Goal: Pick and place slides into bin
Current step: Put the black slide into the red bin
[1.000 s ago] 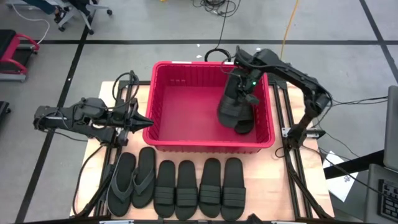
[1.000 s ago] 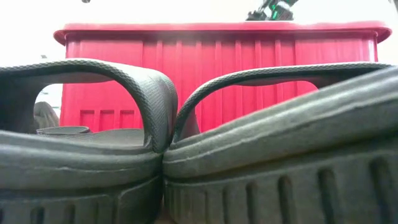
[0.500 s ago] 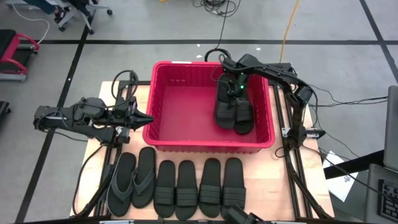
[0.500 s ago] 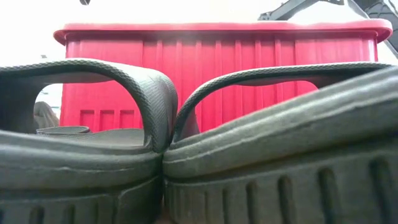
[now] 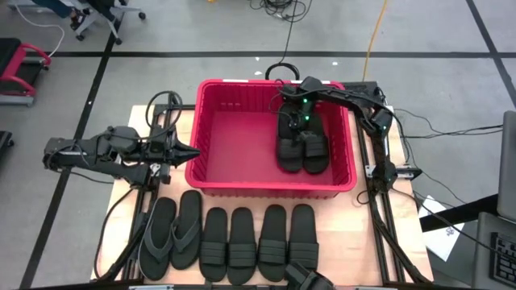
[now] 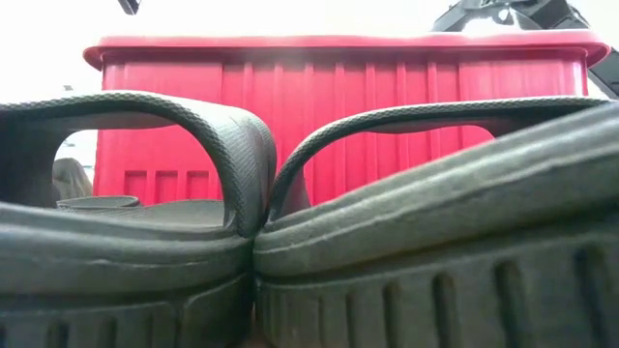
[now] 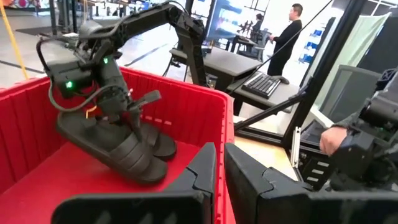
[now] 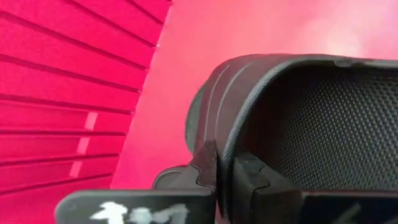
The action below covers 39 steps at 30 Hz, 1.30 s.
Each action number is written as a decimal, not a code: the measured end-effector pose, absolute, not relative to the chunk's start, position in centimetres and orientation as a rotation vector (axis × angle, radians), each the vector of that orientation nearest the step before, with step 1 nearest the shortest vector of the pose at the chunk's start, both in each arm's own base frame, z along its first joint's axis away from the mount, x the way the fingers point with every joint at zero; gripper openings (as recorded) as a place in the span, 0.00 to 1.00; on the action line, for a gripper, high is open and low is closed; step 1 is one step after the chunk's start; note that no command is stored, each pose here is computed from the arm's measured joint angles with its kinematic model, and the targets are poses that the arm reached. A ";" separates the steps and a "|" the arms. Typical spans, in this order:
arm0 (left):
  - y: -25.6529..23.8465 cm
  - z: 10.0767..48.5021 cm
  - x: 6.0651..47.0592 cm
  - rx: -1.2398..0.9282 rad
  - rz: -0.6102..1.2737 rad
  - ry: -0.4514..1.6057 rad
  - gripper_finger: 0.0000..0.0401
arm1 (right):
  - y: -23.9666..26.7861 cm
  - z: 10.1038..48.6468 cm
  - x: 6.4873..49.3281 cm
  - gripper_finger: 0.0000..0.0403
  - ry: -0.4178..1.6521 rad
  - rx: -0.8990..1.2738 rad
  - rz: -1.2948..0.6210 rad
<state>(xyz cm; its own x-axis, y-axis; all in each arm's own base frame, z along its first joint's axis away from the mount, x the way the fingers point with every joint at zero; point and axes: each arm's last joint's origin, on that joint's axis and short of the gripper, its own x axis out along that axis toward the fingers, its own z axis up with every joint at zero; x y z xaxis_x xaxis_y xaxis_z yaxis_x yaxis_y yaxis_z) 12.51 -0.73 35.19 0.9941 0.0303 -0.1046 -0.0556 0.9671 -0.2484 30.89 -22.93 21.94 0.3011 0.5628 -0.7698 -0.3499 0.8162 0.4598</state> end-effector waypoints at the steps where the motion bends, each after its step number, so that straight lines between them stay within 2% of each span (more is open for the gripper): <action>1: -0.7 35.2 12.5 -0.254 0.045 0.099 0.08 | -23.0 21.5 31.0 0.01 1.116 0.229 0.615; 11: -0.6 35.2 12.5 -0.255 0.051 0.099 0.08 | -23.8 19.1 31.4 0.01 1.151 0.304 0.614; 39: -0.6 35.1 12.5 -0.246 0.051 0.112 0.08 | -26.0 18.8 30.1 0.02 1.221 0.340 0.455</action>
<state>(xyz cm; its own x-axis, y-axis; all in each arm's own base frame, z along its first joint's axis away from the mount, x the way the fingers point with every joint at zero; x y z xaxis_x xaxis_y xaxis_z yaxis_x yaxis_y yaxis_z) 12.49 -0.64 35.07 0.9925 0.0364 -0.1171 -0.0638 0.9686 -0.2403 30.06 -25.98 18.83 0.2722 0.5073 -0.8176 -0.1509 0.8617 0.4844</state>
